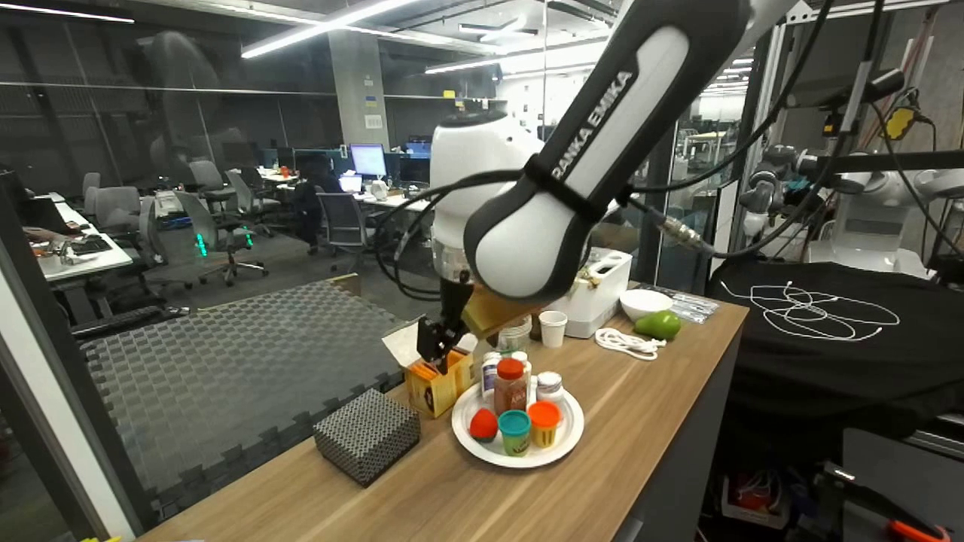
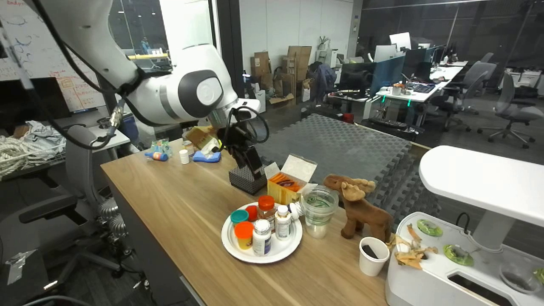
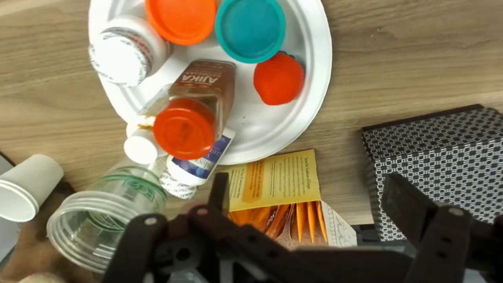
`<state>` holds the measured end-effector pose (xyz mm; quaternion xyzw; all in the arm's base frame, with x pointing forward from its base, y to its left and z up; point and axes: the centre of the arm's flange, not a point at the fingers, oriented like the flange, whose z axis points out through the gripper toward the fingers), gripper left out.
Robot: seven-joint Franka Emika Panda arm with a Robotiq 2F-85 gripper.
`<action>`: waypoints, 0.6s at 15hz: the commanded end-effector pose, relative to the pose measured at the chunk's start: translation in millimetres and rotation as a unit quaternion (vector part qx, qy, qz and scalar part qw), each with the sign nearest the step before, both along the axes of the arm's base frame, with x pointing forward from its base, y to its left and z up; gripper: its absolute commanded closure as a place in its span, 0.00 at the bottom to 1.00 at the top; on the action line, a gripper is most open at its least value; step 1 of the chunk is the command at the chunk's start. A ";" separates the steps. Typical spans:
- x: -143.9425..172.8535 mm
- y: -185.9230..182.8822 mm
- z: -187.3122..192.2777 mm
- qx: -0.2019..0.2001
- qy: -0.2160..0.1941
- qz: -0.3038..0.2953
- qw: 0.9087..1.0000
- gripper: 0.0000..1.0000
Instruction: Pick up all the objects surrounding the white plate and arrange them on the plate
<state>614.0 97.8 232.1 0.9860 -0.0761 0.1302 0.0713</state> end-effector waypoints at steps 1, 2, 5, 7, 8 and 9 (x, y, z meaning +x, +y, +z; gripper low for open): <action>-43.0 -35.8 51.3 0.031 0.042 0.084 0.995 0.00; -54.8 -41.9 55.3 0.037 0.053 0.106 0.992 0.00; -94.9 -54.0 55.4 0.061 0.089 0.168 0.980 0.00; -126.1 -61.1 51.6 0.076 0.125 0.207 0.967 0.00; -139.9 -65.6 52.9 0.085 0.147 0.224 0.960 0.00; -151.1 -70.0 54.9 0.096 0.169 0.241 0.951 0.00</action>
